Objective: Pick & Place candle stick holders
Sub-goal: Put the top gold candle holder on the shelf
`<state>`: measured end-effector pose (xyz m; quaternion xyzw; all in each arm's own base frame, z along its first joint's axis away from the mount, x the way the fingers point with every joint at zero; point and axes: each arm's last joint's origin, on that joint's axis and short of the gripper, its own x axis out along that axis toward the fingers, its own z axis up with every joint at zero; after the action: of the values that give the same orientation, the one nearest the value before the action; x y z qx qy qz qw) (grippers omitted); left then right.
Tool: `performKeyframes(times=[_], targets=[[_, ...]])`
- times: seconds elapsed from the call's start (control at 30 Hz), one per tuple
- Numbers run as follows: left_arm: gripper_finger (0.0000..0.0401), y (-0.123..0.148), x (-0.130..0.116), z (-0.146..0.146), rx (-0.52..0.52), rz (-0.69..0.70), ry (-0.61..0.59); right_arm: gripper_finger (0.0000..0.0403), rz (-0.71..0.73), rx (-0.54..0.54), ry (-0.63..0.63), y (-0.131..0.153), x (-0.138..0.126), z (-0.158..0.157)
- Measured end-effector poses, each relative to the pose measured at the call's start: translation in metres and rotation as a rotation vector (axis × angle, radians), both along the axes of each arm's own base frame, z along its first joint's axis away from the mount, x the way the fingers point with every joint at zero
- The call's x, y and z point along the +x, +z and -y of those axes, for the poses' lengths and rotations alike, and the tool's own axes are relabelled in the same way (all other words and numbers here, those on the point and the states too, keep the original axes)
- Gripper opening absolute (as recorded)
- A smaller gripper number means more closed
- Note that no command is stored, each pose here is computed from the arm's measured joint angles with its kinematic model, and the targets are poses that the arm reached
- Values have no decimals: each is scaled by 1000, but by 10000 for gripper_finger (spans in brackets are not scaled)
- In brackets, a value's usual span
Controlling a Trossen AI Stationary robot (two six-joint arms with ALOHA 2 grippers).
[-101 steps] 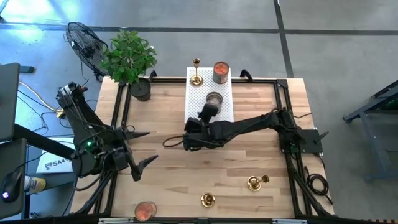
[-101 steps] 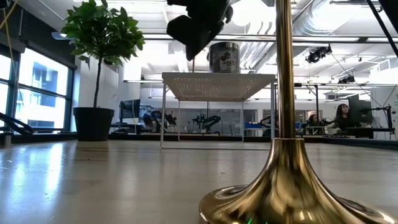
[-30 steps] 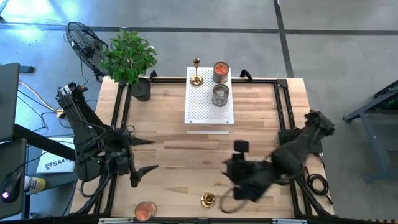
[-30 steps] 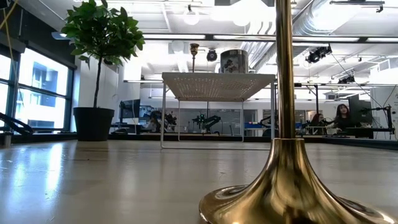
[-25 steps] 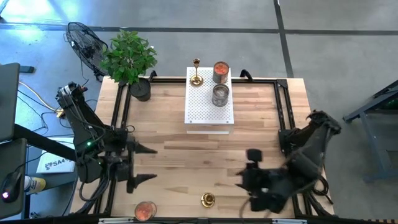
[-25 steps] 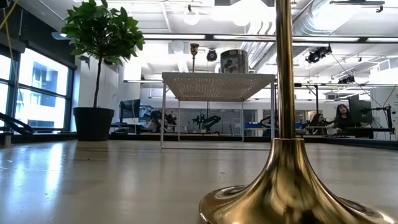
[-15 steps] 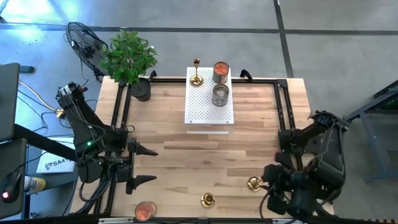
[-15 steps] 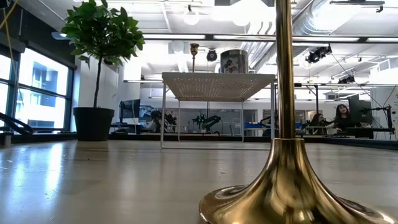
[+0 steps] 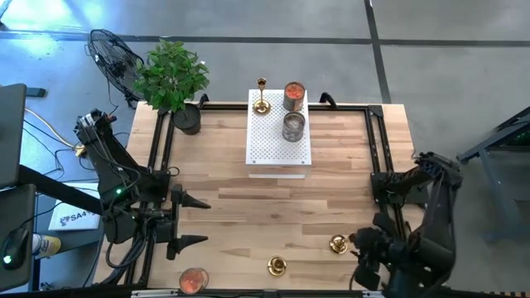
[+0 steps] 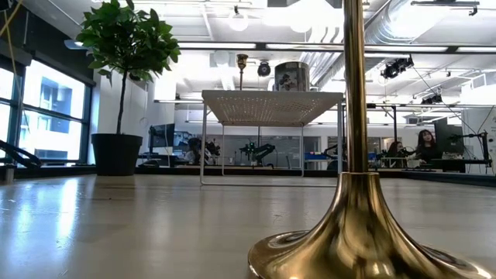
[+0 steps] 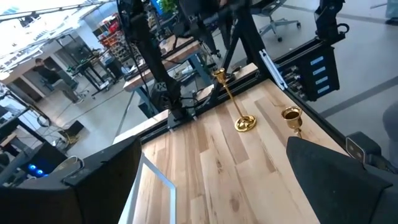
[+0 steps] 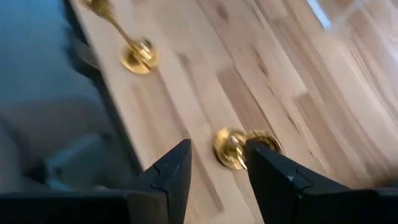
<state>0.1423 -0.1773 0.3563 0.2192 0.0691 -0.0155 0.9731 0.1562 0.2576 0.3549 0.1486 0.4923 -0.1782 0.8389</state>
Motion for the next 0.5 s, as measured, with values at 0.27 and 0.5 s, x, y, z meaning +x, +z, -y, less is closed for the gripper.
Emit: performKeyframes(times=[0.27, 0.5], targets=[[397, 0, 0, 0, 1, 0, 1, 145, -206, -38, -19, -40, -4, 2], [397, 0, 0, 0, 4, 0, 1, 145, -208, -55, -25, -42, -1, 4]])
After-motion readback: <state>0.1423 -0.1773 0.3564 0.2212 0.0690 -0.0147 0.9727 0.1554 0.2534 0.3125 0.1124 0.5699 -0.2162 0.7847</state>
